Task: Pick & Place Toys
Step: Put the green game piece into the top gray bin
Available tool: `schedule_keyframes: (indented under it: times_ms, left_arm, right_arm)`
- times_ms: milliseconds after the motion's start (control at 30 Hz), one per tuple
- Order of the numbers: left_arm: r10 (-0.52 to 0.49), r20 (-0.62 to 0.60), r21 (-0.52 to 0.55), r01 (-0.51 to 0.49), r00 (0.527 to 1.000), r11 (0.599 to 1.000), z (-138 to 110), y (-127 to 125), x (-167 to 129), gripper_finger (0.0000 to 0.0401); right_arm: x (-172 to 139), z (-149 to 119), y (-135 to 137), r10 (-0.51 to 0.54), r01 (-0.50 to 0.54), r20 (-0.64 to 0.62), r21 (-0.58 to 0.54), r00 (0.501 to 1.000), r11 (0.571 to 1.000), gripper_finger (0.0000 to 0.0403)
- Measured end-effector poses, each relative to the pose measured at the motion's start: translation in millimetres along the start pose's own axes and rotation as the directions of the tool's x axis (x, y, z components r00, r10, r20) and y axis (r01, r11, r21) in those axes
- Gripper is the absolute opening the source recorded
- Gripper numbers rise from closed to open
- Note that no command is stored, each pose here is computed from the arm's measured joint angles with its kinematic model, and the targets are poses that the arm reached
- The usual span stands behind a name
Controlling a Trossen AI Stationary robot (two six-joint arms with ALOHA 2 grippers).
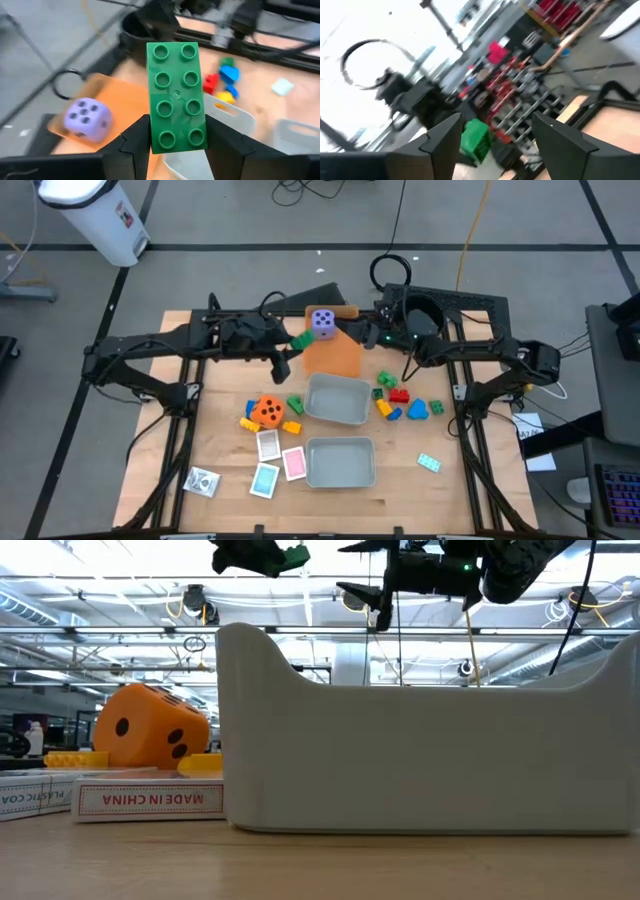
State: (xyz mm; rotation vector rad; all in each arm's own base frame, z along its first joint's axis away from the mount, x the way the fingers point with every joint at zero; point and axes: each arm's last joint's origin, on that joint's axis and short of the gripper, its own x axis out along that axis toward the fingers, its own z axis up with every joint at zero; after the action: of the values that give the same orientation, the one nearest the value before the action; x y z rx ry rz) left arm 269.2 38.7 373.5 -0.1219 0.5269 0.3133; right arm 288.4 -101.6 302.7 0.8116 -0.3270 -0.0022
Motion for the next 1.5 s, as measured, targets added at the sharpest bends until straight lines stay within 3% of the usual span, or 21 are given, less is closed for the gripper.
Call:
schedule_keyframes:
  times_ms: [167,367,500,600,767,900,967,1067,1267,1500]
  left_arm:
    - [-0.16,-0.06,0.025,0.162,0.985,0.987,-4,-7,9,0.0142]
    - [-0.216,-0.14,0.042,0.223,0.966,0.974,-13,-16,34,0.0153]
    - [-0.231,-0.195,0.047,0.244,0.953,0.969,-20,-22,53,0.0157]
    - [-0.238,-0.228,0.052,0.256,0.944,0.965,-25,-24,63,0.0145]
    - [-0.251,-0.27,0.064,0.278,0.929,0.958,-32,-27,78,0.0143]
    - [-0.253,-0.301,0.088,0.291,0.92,0.953,-37,-28,87,0.0156]
    - [-0.267,-0.315,0.093,0.309,0.911,0.946,-39,-29,93,0.0158]
    - [-0.265,-0.342,0.104,0.317,0.901,0.943,-45,-30,103,0.0149]
    - [-0.284,-0.392,0.08,0.339,0.875,0.937,-60,-34,132,0.0146]
    - [-0.273,-0.417,0.067,0.329,0.867,0.942,-69,-32,150,0.0152]
  right_arm:
    - [-1,2,13,0.19,-0.193,-0.077,-0.035,0.979,0.981,0.022]
    - [-7,-6,37,0.224,-0.244,-0.159,-0.121,0.962,0.962,0.0199]
    - [-15,-23,43,0.084,-0.149,-0.316,-0.186,0.945,0.971,0.0185]
    - [-28,-35,46,-0.028,-0.08,-0.451,-0.217,0.892,0.973,0.0176]
    - [-58,-55,49,-0.244,0.064,-0.645,-0.289,0.724,0.955,0.0161]
    - [-83,-64,46,-0.463,0.21,-0.68,-0.424,0.568,0.881,0.0149]
    - [-89,-66,46,-0.522,0.26,-0.67,-0.458,0.527,0.85,0.0144]
    - [-92,-66,48,-0.537,0.284,-0.659,-0.459,0.526,0.842,0.0139]
    - [-87,-64,51,-0.509,0.237,-0.641,-0.465,0.575,0.853,0.0134]
    - [-92,-64,51,-0.519,0.215,-0.653,-0.49,0.551,0.845,0.0133]
